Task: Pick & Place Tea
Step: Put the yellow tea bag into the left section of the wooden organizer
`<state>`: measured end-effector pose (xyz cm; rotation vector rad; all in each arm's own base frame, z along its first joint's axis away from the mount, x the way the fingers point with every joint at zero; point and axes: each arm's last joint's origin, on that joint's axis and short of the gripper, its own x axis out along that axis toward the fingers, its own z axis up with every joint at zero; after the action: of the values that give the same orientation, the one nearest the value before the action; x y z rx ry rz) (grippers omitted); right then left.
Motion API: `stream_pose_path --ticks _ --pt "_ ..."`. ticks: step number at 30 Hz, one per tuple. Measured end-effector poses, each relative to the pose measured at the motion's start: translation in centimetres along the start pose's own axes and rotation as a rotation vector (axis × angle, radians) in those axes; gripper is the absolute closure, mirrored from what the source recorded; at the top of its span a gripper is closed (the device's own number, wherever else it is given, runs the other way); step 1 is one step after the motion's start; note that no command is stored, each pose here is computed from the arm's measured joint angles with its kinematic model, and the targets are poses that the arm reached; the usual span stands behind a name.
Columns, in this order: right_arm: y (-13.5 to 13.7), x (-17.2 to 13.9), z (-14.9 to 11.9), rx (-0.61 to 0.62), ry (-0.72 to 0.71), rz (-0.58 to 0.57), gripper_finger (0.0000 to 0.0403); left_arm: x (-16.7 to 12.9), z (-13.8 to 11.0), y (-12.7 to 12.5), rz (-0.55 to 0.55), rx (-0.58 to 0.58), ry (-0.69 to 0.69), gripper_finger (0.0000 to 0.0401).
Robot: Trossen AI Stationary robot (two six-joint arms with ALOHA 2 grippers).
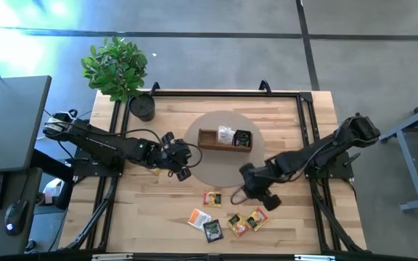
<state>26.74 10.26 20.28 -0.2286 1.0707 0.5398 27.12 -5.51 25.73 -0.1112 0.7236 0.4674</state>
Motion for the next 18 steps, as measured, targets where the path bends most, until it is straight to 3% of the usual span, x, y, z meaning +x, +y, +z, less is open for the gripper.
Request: stream_pose_path --ticks 3,8,12,18 --pt "1.0 1.3 -1.2 -0.039 0.000 0.062 0.0237 -0.3 0.6 0.0 0.002 -0.009 -0.018 0.0318" --pt "3.4 3.4 -2.1 -0.129 -0.154 0.135 0.0224 -0.5 1.0 -0.1 -0.011 -0.018 -0.027 0.0318" --pt "4.6 4.7 -3.4 -0.234 -0.276 0.094 0.0224 -0.5 1.0 -0.1 0.002 -0.017 -0.032 0.0318" --pt "5.0 6.0 -4.0 -0.239 -0.328 0.065 0.0223 -0.5 1.0 -0.1 0.004 -0.017 -0.033 0.0318"
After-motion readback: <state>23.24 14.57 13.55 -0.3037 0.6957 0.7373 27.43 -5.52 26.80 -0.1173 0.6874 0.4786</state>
